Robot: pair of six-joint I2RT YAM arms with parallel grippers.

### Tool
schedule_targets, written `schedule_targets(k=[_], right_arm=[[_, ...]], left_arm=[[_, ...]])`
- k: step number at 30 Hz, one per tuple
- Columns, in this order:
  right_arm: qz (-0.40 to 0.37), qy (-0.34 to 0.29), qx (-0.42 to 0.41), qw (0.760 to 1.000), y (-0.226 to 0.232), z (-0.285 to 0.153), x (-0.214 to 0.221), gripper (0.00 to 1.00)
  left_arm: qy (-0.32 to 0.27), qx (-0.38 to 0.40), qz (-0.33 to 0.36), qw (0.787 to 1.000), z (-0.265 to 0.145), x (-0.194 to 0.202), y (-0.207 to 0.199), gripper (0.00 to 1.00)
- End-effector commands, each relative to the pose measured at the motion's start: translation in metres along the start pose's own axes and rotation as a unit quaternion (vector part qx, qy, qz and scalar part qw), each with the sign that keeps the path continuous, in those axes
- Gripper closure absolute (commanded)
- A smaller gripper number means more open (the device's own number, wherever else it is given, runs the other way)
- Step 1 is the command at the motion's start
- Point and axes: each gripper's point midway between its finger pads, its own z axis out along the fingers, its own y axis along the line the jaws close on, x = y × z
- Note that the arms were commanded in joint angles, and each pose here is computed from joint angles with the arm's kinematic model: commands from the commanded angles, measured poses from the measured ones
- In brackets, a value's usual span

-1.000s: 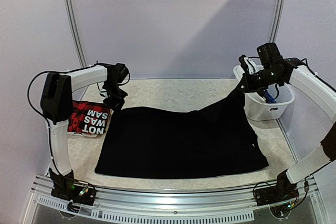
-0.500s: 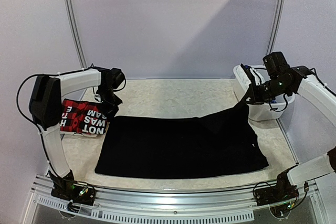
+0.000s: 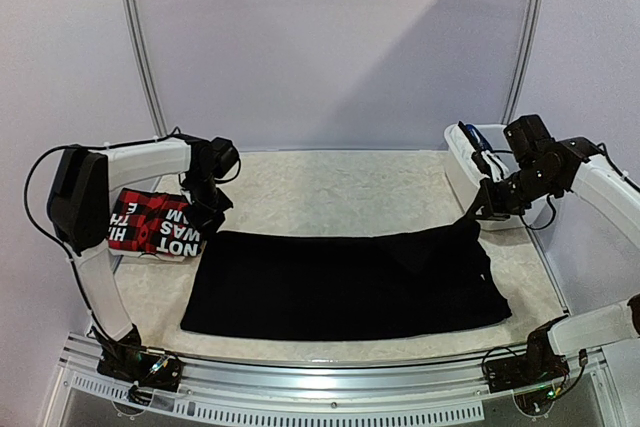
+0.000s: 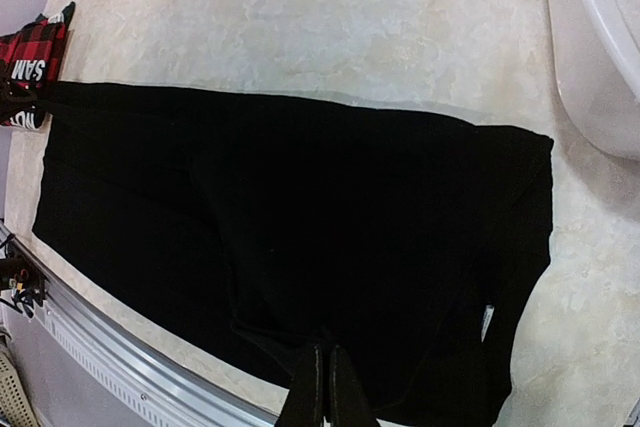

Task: Fold and stack the mixed laundry pile
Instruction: Fold the 1/3-folded T-shirt at the corner of the board.

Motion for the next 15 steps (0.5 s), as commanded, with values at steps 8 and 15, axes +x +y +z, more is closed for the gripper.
schedule_targets(k=[8, 15], right_arm=[[0.037, 0.054, 0.013, 0.998, -0.010, 0.010, 0.037, 1.00], [0.064, 0.098, 0.021, 0.993, -0.016, 0.020, 0.060, 1.00]], left_arm=[[-0.003, -0.009, 0.026, 1.000, 0.002, 0.015, 0.009, 1.00], [0.000, -0.020, 0.031, 0.999, 0.005, 0.020, 0.015, 1.00]])
